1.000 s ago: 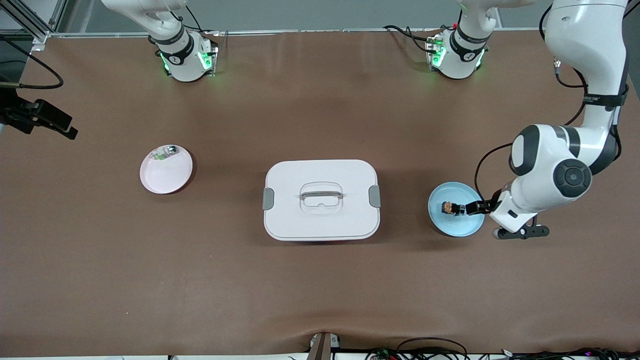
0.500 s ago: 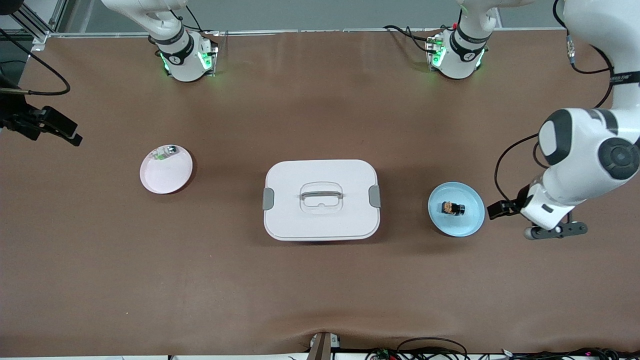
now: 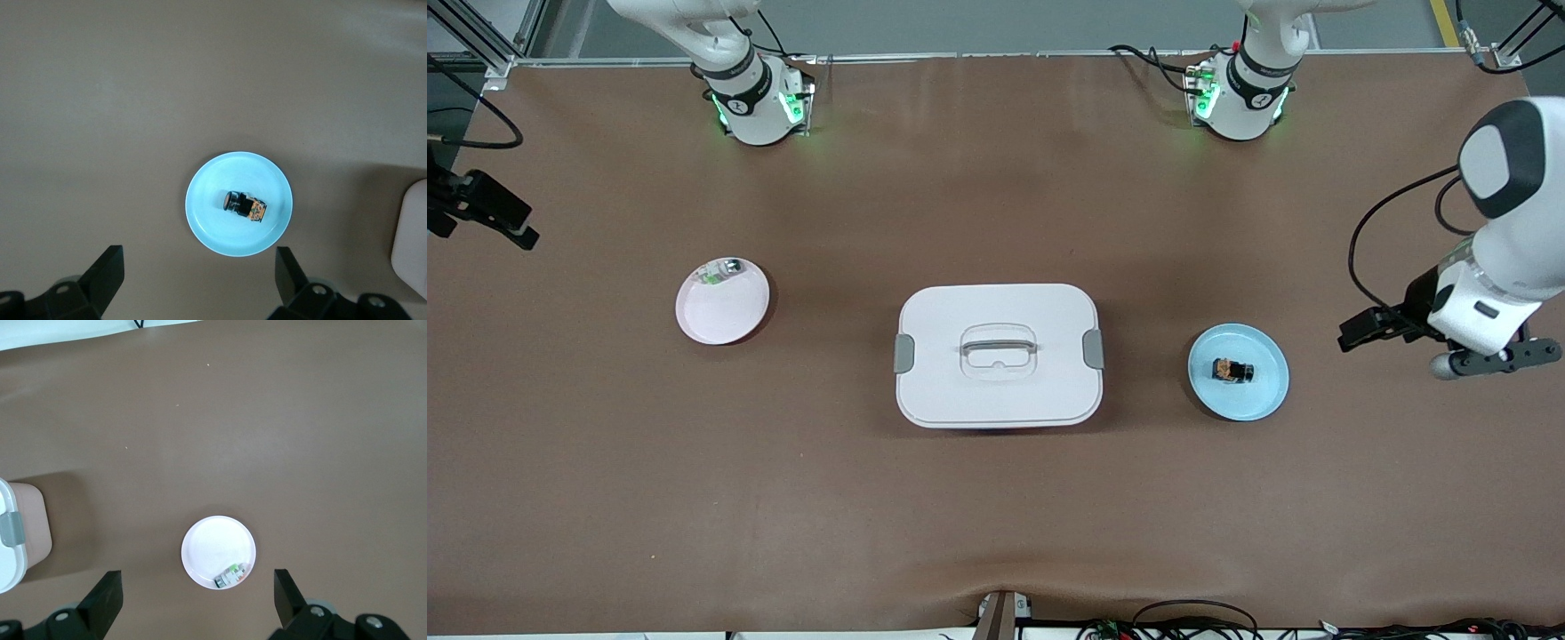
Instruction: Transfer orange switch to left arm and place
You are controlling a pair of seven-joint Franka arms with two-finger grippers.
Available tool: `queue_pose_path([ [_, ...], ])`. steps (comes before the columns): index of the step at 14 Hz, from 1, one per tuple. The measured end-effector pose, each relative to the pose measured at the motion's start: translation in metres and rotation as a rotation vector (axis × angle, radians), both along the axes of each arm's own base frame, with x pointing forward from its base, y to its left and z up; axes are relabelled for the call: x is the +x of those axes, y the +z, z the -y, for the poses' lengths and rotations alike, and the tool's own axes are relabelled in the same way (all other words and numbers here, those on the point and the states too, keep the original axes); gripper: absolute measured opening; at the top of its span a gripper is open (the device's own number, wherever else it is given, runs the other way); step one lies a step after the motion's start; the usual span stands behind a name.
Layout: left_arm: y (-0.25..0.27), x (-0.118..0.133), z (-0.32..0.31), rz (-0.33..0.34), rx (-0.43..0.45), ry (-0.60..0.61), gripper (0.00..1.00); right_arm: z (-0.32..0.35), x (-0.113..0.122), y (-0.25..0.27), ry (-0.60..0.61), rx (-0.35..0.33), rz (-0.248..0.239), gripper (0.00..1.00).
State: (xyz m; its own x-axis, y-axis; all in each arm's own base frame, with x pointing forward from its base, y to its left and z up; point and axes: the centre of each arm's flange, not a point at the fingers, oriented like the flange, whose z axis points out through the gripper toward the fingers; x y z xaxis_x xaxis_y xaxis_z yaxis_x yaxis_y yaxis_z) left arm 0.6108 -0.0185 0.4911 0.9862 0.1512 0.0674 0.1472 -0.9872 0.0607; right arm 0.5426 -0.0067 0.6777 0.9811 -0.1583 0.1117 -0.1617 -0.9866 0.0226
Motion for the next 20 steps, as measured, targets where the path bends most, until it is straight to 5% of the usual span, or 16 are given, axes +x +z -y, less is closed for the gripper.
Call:
queue_pose_path([
  [10,0.086,-0.047,0.020,0.041,0.009,-0.038,1.00,-0.004,-0.012,0.001,0.010,0.022,-0.085,1.00],
  [20,0.160,-0.081,0.004,0.042,0.006,-0.025,1.00,-0.008,-0.014,-0.001,0.015,0.036,-0.102,1.00],
])
